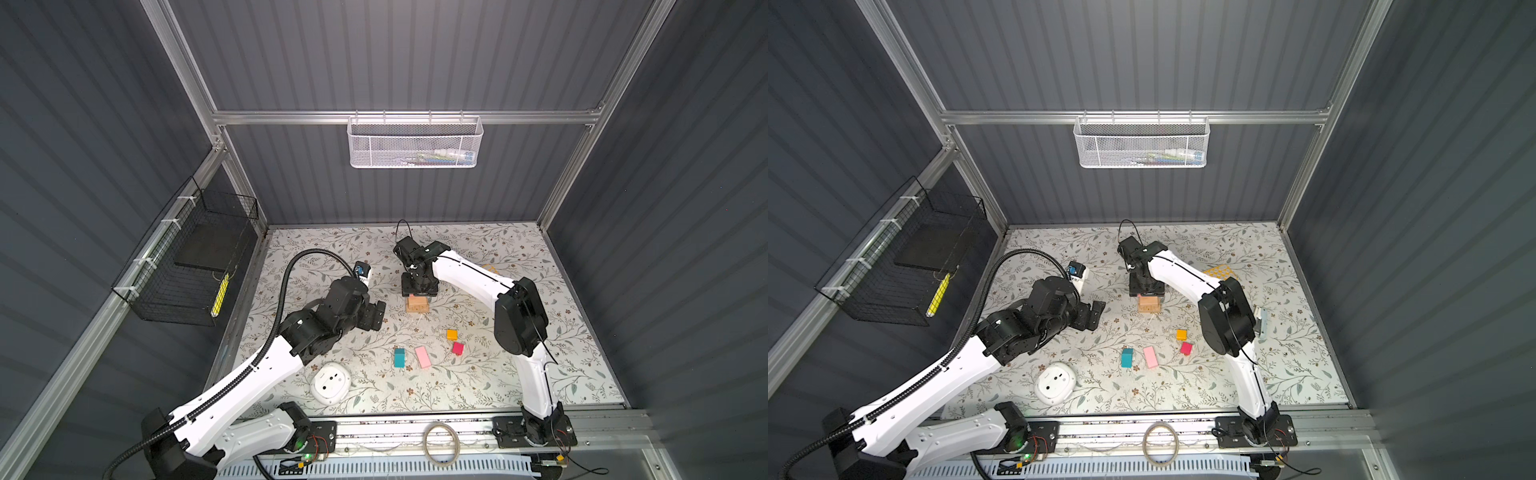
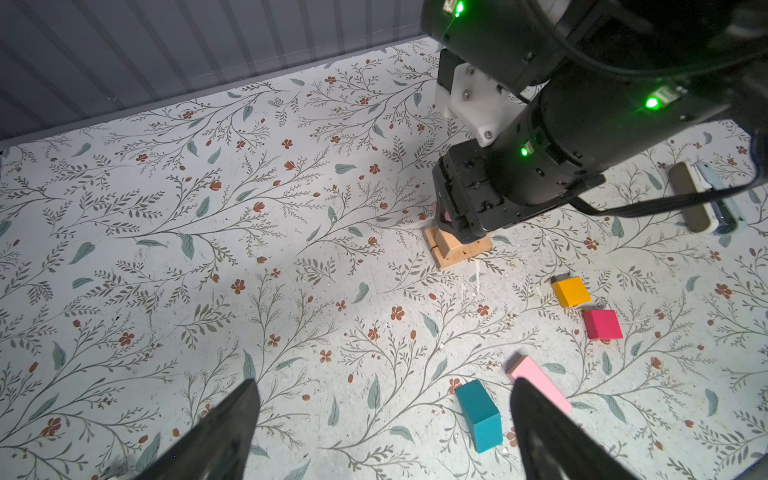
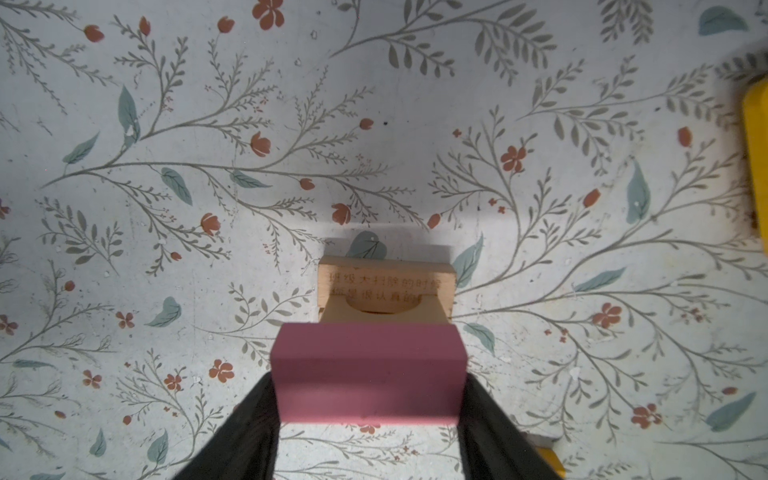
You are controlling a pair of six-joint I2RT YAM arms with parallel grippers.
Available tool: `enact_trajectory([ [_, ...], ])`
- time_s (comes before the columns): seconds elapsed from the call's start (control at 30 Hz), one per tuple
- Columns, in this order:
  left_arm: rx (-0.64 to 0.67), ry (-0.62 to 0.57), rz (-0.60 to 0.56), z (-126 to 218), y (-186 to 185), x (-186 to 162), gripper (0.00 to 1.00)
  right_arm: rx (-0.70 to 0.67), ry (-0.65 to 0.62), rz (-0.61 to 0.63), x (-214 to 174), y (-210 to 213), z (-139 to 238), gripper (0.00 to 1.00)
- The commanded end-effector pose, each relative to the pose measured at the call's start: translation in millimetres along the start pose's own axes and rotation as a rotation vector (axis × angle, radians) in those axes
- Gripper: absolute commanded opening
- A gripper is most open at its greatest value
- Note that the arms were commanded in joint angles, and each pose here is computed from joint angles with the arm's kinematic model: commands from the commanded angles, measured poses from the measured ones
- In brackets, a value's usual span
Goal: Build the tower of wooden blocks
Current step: 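Lower the held pink block onto the wooden stack with the right gripper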
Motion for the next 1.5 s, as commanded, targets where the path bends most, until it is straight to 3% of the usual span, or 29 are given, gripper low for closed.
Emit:
enact_trajectory([
  [0.0,0.003,0.038,0.011,-4.4,2.1,-9.5,0.94,-0.014,0.035,0.000,-9.0,-0.3,-10.0,0.52],
  [1.47,-0.014,0.058,0.003,-10.2,-1.2,-14.4,0.94,-0.046,0.060,0.011,-18.5,-6.1,-15.2,0.53],
])
Point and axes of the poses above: each gripper's point midway between its finger pads, its own z axis back along the fingers, its own y axis along the line the jaws close on, x = y × z, the point moved 4 cm from there along z, back along the fingers
